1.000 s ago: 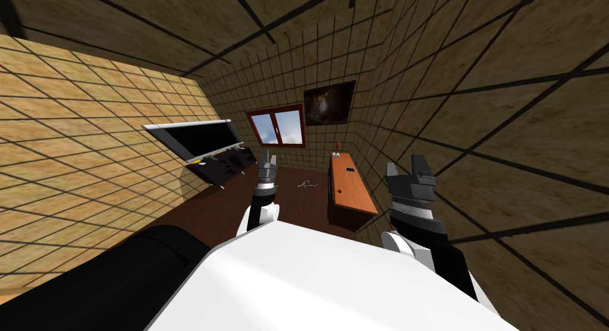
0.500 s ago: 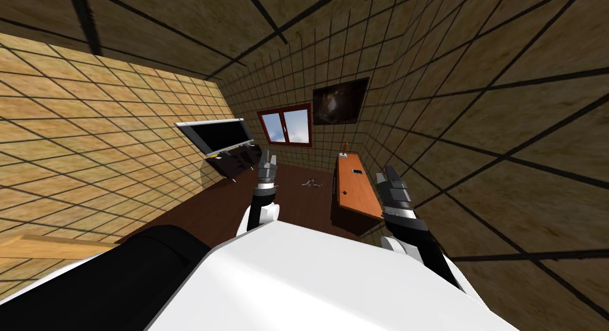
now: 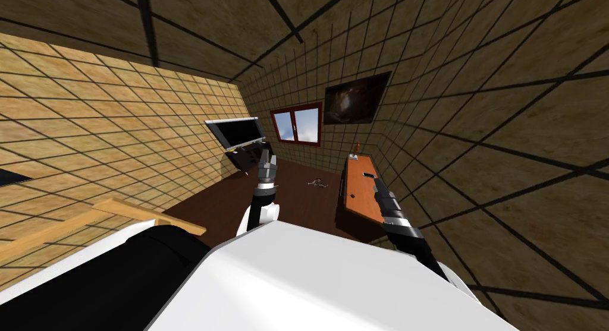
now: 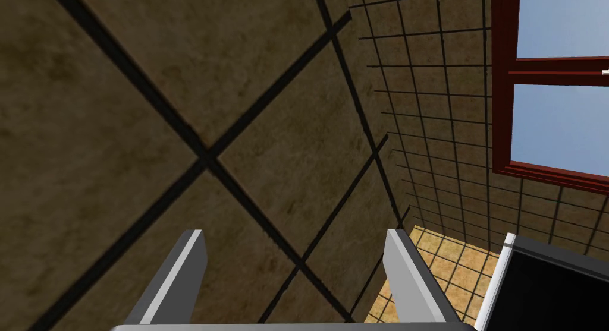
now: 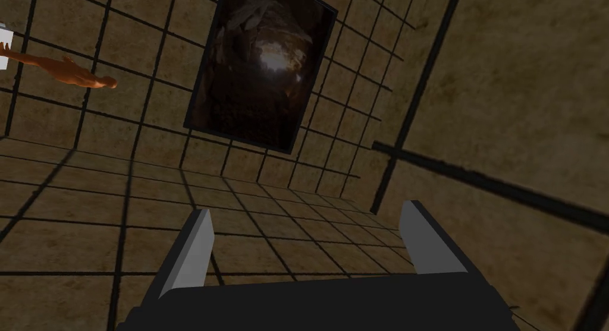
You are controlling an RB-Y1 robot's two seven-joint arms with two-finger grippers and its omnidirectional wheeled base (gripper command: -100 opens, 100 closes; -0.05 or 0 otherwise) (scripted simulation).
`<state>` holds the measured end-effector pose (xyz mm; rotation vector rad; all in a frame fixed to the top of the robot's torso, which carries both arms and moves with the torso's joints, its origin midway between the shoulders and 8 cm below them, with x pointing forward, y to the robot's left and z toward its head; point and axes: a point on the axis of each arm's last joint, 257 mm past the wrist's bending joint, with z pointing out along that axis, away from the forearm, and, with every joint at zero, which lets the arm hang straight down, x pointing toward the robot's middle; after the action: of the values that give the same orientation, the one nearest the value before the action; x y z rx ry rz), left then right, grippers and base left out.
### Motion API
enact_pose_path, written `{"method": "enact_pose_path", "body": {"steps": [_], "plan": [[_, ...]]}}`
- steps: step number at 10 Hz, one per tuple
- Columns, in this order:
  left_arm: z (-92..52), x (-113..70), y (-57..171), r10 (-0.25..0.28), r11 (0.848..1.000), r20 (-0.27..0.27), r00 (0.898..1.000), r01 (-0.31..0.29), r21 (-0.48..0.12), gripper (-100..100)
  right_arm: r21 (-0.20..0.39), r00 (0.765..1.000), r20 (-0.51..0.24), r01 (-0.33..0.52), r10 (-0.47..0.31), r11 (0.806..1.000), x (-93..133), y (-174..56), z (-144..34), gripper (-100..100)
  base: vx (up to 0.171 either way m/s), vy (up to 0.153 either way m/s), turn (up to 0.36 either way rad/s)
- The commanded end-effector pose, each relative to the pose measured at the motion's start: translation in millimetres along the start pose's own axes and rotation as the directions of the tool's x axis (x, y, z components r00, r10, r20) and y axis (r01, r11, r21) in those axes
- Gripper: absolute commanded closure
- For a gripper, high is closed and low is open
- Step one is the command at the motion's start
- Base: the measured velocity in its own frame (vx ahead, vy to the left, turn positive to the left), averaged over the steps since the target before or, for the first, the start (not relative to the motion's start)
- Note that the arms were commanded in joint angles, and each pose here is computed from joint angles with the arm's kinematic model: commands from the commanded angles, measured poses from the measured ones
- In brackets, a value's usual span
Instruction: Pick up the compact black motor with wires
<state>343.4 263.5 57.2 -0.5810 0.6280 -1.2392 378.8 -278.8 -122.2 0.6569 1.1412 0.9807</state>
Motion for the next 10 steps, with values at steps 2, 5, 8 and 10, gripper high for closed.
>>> {"method": "enact_pose_path", "body": {"steps": [2, 5, 8, 10], "plan": [[0.0, 0.1, 0.0, 0.000, 1.000, 0.000, 1.000, 0.000, 0.000, 0, 0.086, 0.997, -0.052, 0.057, -0.052, 0.995, 14.2, -37.4, -13.6, -100, -0.021, -0.005, 0.207], [0.0, 0.1, 0.0, 0.000, 1.000, 0.000, 1.000, 0.000, 0.000, 0, 0.208, 0.980, -0.150, 0.163, -0.133, 0.964, 28.7, -94.1, -44.9, -100, -0.018, -0.014, 0.304], [0.0, 0.1, 0.0, 0.000, 1.000, 0.000, 1.000, 0.000, 0.000, 0, 0.277, 0.964, -0.210, 0.221, -0.165, 0.935, 35.4, -129.0, -68.3, -100, -0.009, -0.008, 0.166], [0.0, 0.0, 0.0, 0.000, 1.000, 0.000, 1.000, 0.000, 0.000, 0, 0.354, 0.922, -0.318, 0.331, -0.220, 0.875, 41.5, -174.1, -107.5, -100, -0.013, -0.016, 0.363]]}}
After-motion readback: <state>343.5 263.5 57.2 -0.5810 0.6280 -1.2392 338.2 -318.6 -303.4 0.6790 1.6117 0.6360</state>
